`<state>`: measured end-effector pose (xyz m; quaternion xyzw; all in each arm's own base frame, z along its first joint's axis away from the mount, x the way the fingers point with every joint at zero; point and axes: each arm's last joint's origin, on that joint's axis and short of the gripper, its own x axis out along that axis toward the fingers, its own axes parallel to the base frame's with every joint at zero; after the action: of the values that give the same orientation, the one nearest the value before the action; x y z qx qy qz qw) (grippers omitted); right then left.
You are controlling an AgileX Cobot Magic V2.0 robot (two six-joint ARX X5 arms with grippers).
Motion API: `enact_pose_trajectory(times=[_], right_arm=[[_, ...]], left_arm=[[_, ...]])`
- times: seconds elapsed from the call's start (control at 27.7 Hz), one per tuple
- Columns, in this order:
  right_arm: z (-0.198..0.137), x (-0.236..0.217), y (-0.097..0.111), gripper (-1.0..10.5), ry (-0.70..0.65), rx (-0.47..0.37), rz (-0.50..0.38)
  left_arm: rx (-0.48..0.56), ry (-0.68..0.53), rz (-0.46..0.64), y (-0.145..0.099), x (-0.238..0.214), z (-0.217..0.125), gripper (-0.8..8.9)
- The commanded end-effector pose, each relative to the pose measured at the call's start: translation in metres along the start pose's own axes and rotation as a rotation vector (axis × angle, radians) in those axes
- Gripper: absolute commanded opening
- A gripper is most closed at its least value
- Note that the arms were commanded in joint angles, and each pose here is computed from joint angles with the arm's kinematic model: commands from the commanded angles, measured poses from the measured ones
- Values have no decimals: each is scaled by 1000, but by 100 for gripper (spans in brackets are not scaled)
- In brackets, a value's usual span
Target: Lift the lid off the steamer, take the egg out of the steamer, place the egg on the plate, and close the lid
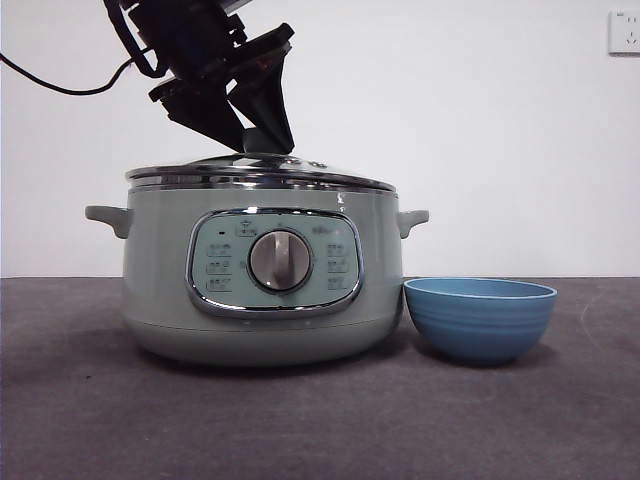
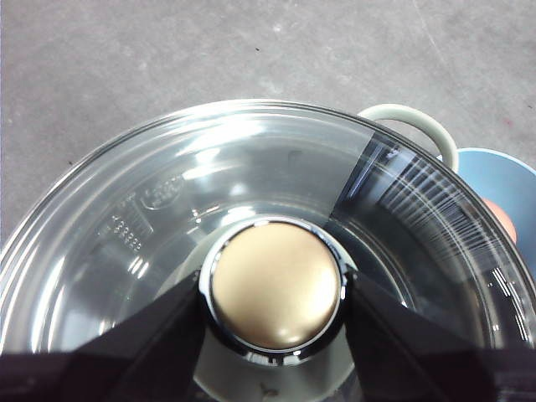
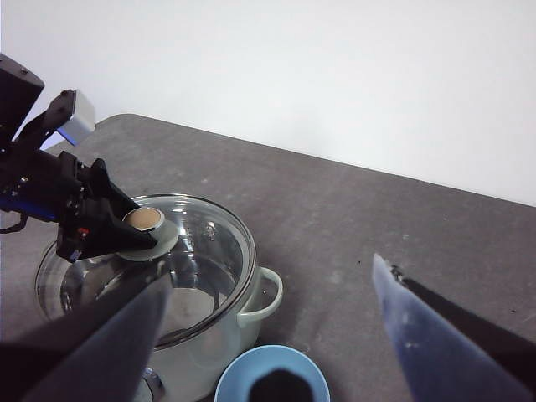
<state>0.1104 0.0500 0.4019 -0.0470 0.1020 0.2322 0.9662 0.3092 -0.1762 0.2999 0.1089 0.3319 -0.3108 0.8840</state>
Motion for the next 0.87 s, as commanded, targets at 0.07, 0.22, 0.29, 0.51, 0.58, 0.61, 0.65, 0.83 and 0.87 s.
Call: enact_pose_trajectory(times=[0.07,0.22,0.29,0.51,0.58,0.61,0.65,0.83,0.87], right_arm=[[-1,1,0,415,0,11,3],[-1,1,0,415,0,11,3],[-1,1,0,415,0,12,3],[-1,1,0,415,4,14,4],[-2,1,0,415,12,15,4],[-2,1,0,415,16,15,4],[-3,1,0,415,20,15,4],[-3,1,0,415,22,15,7],[-3,1,1,415,22,15,15]], left_arm=[[1,64,-10,-1,4,-6,216],[0,73,-11,-1,4,-7,501],[0,70,-11,-1,4,-7,501],[2,47,-7,-1,2,-5,501],[4,33,-6,-1,-3,-3,501],[6,18,-4,-2,-7,-1,501],[8,4,-2,-2,-11,0,501],[21,-94,9,-5,-42,14,501],[23,-114,11,-6,-50,17,501]])
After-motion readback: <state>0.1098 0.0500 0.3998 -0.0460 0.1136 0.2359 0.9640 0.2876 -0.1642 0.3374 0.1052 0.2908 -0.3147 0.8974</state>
